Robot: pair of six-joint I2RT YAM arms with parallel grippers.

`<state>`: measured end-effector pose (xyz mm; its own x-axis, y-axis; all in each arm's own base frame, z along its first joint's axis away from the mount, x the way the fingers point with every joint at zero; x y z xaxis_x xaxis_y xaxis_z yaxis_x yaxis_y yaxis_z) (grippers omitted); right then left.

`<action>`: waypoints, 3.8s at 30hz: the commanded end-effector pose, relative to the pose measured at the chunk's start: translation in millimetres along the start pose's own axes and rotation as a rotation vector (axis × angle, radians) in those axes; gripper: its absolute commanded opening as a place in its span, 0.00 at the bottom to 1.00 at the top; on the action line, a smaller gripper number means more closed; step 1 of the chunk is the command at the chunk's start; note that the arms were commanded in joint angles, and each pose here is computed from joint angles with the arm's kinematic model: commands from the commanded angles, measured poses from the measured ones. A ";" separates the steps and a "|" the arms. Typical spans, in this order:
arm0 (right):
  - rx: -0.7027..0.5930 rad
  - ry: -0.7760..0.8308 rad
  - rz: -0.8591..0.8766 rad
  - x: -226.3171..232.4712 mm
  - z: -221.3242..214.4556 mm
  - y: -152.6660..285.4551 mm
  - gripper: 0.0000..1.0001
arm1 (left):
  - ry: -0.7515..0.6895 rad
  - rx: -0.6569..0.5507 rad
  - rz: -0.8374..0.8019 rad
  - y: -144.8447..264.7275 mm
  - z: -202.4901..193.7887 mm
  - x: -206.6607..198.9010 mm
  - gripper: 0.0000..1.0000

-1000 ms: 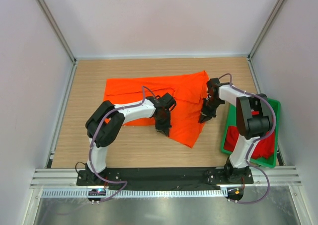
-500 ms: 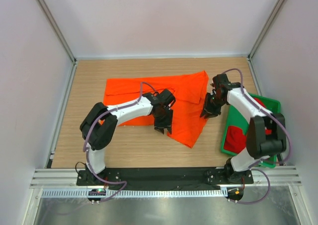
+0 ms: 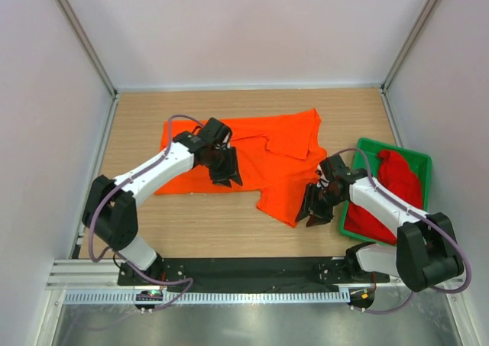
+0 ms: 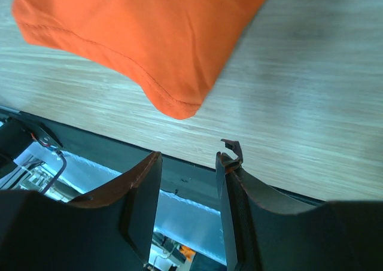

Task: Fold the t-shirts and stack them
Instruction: Fold the tshirt

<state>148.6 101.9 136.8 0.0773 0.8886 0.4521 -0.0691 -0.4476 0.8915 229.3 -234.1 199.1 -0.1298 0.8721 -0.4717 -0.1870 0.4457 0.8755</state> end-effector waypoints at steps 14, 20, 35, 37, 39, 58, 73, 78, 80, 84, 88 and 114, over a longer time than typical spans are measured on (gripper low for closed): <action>-0.050 -0.083 0.042 8.1 2.8 -27.9 0.49 | 0.129 -0.186 0.052 69.0 20.3 77.3 0.37; -0.028 -0.143 0.004 4.6 0.3 -35.5 0.45 | 0.178 -0.223 0.029 82.2 22.7 98.2 0.36; 0.008 -0.161 -0.074 -2.4 1.2 -52.9 0.47 | 0.248 -0.270 0.019 94.5 32.8 122.0 0.36; 0.016 -0.162 -0.100 -4.3 1.8 -53.9 0.45 | 0.248 -0.271 0.021 95.3 32.4 123.3 0.36; 0.014 -0.155 -0.116 -5.5 2.3 -54.4 0.44 | 0.258 -0.275 0.032 95.9 33.2 126.7 0.36; 0.035 -0.082 -0.160 -16.0 -18.1 -39.9 0.01 | 0.692 -0.366 0.106 98.0 36.1 202.9 0.52; 0.048 -0.006 -0.108 -11.2 -22.4 -28.4 0.01 | 0.925 -0.358 0.172 56.4 63.0 252.5 0.45; 0.030 -0.002 -0.105 -10.0 -20.9 -25.8 0.01 | 0.943 -0.348 0.214 47.5 65.3 262.2 0.48; 0.028 -0.005 -0.106 -10.0 -20.5 -25.5 0.01 | 0.944 -0.344 0.232 44.9 65.6 266.8 0.49; 0.029 -0.008 -0.112 -9.5 -20.6 -24.5 0.01 | 0.946 -0.325 0.219 35.2 71.4 275.2 0.49; 0.025 -0.010 -0.118 -10.0 -20.4 -23.8 0.01 | 0.939 -0.294 0.234 28.0 73.8 281.5 0.48; -0.034 -0.113 -0.061 -9.4 -46.2 -5.9 0.01 | 0.937 -0.276 0.296 40.6 18.1 274.8 0.00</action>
<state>109.3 99.4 124.8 0.1446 0.9155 0.3753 -0.1089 -0.3623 0.9257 211.2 25.6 103.1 -0.8884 0.3837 -0.2522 -0.2278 0.1085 0.9676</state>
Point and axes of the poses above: each gripper's point midway between its finger pads, its own y axis back along the fingers, its own x axis along the line the jaws close on, z = x × y, the point moved 9 cm from there along y, back along the fingers, and after that the axes turned 9 degrees about y, right-handed, at the moved point
